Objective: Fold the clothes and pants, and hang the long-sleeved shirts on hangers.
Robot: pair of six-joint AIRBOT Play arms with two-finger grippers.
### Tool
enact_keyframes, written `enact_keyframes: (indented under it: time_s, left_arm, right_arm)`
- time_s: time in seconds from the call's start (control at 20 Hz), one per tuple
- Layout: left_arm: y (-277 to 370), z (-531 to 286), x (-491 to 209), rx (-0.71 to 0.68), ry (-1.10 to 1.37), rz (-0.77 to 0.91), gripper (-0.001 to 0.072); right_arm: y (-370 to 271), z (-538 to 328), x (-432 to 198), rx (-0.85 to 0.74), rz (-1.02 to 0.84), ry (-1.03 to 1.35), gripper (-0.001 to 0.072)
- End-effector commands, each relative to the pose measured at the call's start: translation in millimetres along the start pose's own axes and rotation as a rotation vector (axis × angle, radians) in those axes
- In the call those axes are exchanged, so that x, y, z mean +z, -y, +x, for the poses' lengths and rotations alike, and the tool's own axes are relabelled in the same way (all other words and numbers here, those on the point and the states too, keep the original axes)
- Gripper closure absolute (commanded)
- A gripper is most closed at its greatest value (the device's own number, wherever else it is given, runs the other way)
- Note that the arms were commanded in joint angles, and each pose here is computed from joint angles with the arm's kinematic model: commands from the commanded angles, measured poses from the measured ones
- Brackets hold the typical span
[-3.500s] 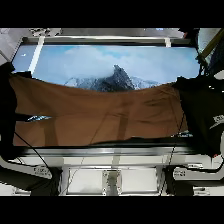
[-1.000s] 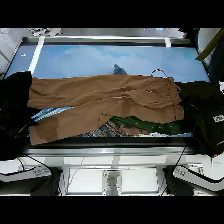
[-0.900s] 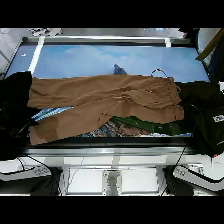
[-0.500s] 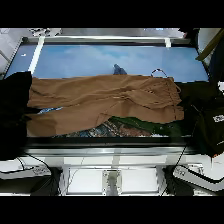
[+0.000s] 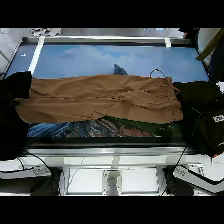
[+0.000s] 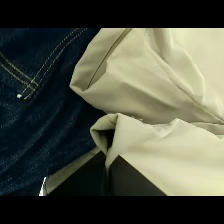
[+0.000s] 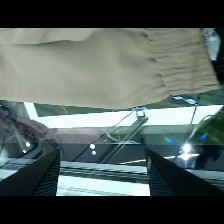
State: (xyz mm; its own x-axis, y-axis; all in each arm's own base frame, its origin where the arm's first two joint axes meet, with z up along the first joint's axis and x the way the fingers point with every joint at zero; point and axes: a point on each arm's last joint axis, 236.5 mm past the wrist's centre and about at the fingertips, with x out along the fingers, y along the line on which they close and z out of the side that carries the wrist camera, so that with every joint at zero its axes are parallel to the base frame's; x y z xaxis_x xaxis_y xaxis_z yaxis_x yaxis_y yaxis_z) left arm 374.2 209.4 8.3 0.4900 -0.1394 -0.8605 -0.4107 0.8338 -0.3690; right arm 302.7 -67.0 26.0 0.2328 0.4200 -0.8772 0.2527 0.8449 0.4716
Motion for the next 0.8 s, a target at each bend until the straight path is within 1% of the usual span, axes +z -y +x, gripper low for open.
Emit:
enact_keyframes:
  time_s: [0.0, 0.05, 0.15, 0.25, 0.45, 0.5, 0.55, 0.65, 0.75]
  left_arm:
    - [7.1, -2.3, -8.5, -0.020, -0.045, 0.005, -0.0007]
    - [8.7, -4.4, -16.6, -0.032, -0.078, -0.014, 0.0024]
    - [8.4, -14.5, -36.2, -0.054, -0.149, -0.055, 0.0025]
    - [-0.7, -28.0, -57.1, -0.054, -0.166, -0.103, 0.0025]
    - [-36.0, -32.8, -121.8, -0.004, -0.099, -0.302, 0.0026]
    - [-42.2, -28.7, -127.0, 0.002, -0.042, -0.374, 0.0026]
    - [-41.5, -22.4, -132.2, -0.021, 0.001, -0.438, 0.0026]
    - [-39.8, -4.5, -151.0, -0.044, -0.008, -0.505, 0.0026]
    - [-46.2, 12.0, -162.5, -0.027, -0.012, -0.540, 0.0027]
  right_arm:
    - [3.4, 0.3, 2.7, -0.014, -0.004, 0.012, 0.0160]
    - [3.5, 0.4, 2.1, -0.014, -0.011, 0.010, 0.0159]
    - [8.6, 0.0, -6.8, -0.035, -0.051, -0.028, 0.0160]
    - [11.6, -0.5, -16.1, -0.051, -0.082, -0.052, 0.0160]
    - [13.1, 16.1, -41.8, -0.056, -0.091, -0.034, 0.0159]
    - [13.8, 21.2, -43.7, -0.055, -0.082, -0.017, 0.0160]
    - [12.9, 25.9, -44.0, -0.045, -0.072, -0.003, 0.0160]
    - [6.6, 30.6, -43.2, -0.010, -0.059, 0.005, 0.0160]
    - [5.4, 30.4, -42.5, -0.006, -0.059, 0.009, 0.0160]
